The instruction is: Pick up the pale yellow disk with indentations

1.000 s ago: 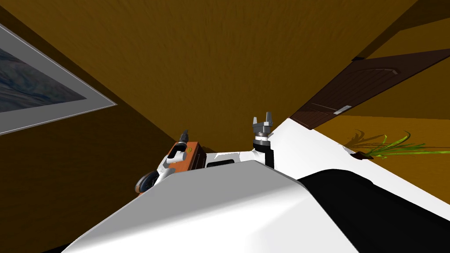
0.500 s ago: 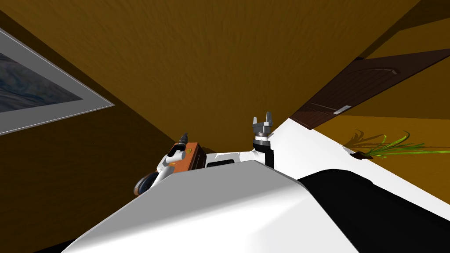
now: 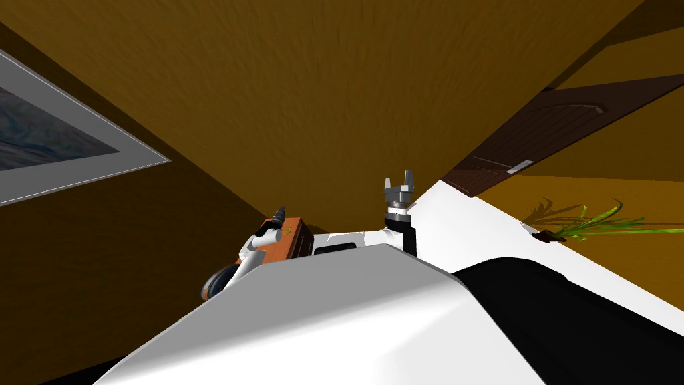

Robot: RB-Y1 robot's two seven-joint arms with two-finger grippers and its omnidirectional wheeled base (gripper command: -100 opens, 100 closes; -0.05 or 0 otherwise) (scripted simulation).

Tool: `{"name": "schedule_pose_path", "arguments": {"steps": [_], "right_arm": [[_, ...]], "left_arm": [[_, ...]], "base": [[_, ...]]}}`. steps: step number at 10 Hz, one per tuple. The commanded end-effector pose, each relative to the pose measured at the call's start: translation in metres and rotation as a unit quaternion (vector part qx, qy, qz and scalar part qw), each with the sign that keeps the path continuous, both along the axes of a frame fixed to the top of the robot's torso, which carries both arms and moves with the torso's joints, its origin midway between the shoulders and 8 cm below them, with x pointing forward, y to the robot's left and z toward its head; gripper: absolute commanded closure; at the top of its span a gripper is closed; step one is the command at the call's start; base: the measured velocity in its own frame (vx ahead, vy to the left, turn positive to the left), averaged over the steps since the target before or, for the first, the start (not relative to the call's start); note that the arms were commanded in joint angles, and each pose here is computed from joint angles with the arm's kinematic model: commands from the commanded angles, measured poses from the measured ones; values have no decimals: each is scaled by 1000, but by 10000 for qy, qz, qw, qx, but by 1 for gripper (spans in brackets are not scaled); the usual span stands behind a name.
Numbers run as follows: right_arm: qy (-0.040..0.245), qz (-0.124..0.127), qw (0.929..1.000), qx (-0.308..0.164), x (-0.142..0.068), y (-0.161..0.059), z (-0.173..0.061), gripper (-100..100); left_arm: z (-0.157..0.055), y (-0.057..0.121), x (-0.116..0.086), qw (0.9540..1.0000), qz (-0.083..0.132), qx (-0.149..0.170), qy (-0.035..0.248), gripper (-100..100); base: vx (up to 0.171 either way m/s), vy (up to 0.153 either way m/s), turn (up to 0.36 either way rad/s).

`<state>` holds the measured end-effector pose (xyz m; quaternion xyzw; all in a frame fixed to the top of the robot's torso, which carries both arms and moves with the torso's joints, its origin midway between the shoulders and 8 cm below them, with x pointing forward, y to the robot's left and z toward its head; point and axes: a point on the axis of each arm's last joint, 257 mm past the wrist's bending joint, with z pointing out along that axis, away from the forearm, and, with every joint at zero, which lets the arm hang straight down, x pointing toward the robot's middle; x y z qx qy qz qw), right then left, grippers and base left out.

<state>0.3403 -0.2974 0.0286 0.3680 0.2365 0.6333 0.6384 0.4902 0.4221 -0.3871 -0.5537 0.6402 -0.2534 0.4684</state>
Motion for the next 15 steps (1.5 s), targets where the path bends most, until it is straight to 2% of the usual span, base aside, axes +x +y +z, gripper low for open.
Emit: {"name": "schedule_pose_path", "arguments": {"steps": [1, 2, 3, 4, 5, 6, 7, 10, 11, 12, 13, 14, 15], "right_arm": [[0, 0, 10000, 0, 0, 0, 0, 0], [0, 0, 10000, 0, 0, 0, 0, 0], [0, 0, 10000, 0, 0, 0, 0, 0], [0, 0, 10000, 0, 0, 0, 0, 0], [0, 0, 10000, 0, 0, 0, 0, 0], [0, 0, 10000, 0, 0, 0, 0, 0], [0, 0, 10000, 0, 0, 0, 0, 0], [0, 0, 10000, 0, 0, 0, 0, 0], [0, 0, 10000, 0, 0, 0, 0, 0], [0, 0, 10000, 0, 0, 0, 0, 0], [0, 0, 10000, 0, 0, 0, 0, 0], [0, 0, 10000, 0, 0, 0, 0, 0], [0, 0, 10000, 0, 0, 0, 0, 0]], "left_arm": [[-15, 10, -2, 9995, 96, -58, 308, -100], [-26, 13, -8, 9989, 138, -73, 431, -100], [-29, 17, -4, 9979, 178, -127, 607, -100], [-42, 20, -13, 9967, 230, -148, 762, -100], [-50, 26, -13, 9948, 293, -212, 957, -100], [-67, 29, -26, 9918, 357, -252, 1198, -100], [-70, 32, -24, 9896, 397, -323, 1342, -100], [-101, 38, -48, 9788, 543, -485, 1913, -100], [-105, 39, -48, 9752, 578, -575, 2058, -100], [-116, 40, -59, 9706, 622, -615, 2244, -100], [-124, 40, -66, 9640, 678, -727, 2465, -100], [-129, 40, -72, 9614, 693, -750, 2557, -100], [-134, 39, -76, 9544, 724, -870, 2762, -100]], "base": [[20, 5, -14], [24, 7, -13], [27, 12, -17], [24, 12, -13], [24, 10, -20], [21, 8, -12], [25, 6, -16], [21, 9, -21], [21, 3, -25], [18, 4, -12], [18, 8, -22], [17, 9, -12], [22, 4, -22]]}}
